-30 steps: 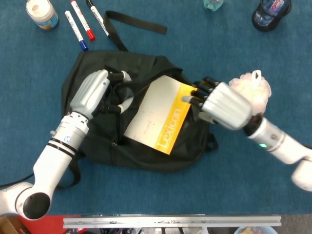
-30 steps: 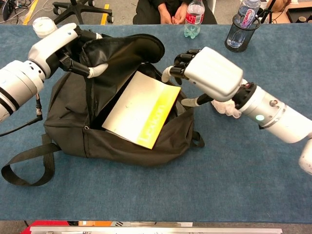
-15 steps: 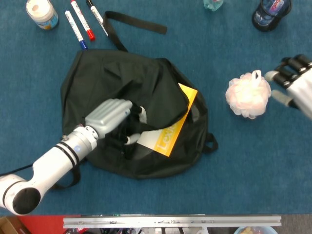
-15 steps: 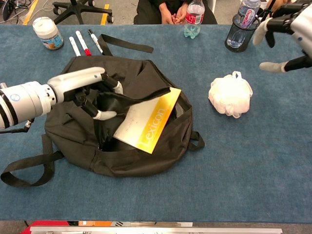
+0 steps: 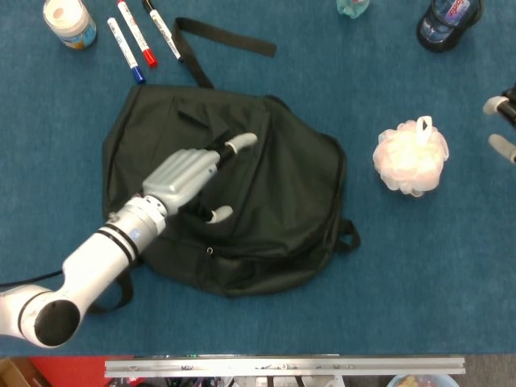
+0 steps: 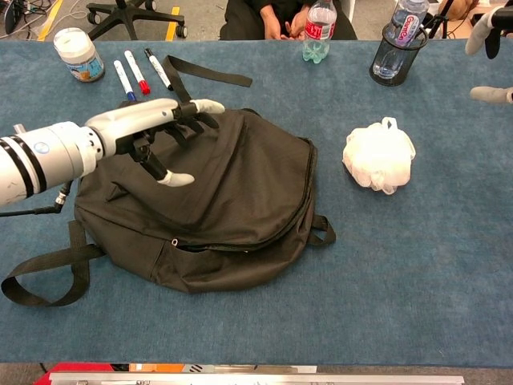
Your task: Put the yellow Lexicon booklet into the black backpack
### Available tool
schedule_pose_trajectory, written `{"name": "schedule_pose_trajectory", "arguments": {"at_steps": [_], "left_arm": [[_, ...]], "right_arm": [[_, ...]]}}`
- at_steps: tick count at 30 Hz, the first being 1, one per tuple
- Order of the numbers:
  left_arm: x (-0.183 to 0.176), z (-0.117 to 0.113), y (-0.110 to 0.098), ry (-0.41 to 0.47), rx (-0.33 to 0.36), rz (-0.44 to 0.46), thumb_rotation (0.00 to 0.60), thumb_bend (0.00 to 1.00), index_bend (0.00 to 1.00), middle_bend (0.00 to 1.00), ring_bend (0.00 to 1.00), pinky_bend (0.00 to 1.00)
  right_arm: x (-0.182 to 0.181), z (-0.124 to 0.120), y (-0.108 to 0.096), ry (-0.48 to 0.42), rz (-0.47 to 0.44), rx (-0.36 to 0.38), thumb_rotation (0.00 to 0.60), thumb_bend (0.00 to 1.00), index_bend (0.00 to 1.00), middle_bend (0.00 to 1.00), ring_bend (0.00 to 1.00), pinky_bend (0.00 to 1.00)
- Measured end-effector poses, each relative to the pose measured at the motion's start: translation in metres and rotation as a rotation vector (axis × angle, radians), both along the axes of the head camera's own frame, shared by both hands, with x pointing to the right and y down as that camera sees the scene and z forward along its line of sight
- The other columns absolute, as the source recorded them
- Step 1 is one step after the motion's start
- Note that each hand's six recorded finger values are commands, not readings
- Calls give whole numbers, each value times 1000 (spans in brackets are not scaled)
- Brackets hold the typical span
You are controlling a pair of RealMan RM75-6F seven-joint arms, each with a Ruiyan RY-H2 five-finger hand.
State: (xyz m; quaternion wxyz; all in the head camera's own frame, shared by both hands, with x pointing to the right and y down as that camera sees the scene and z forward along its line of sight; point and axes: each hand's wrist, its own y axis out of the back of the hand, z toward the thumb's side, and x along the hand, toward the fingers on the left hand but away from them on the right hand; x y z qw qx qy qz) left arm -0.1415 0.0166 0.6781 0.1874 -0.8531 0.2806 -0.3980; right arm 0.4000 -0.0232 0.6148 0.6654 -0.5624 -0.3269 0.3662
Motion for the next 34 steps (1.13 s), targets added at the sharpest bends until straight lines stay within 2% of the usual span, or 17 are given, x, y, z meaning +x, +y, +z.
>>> {"name": "schedule_pose_trajectory", "arguments": {"at_steps": [5,7,13,17,20,26,34], "left_arm": [[-27,-6,-9,-28,63,-68,600,257,0,134,135,244],[-39,-7,-12,-43,95,-93,600,257,5,144,139,244],[-91,-13,-21,-132,278,-186,600,256,88,175,143,244],[-135,-20,-21,-216,424,-258,600,257,145,194,145,244],[-168,-24,-12,-271,496,-317,600,257,160,199,146,244],[-215,-32,18,-345,549,-396,600,256,191,210,146,244],[-236,-38,50,-416,556,-398,600,257,193,210,146,244]], "right_arm": [[15,-5,0,24,74,-32,600,3,510,562,409,529],[22,-6,1,30,106,-54,600,45,509,555,409,529],[56,-10,11,70,221,-157,600,188,509,540,409,530],[76,-11,24,48,292,-216,600,200,509,541,409,536],[93,-16,36,30,350,-247,600,205,513,544,409,538],[115,-22,63,-4,444,-273,600,208,523,547,409,538],[124,-29,79,-18,483,-260,600,208,531,552,409,538]]}}
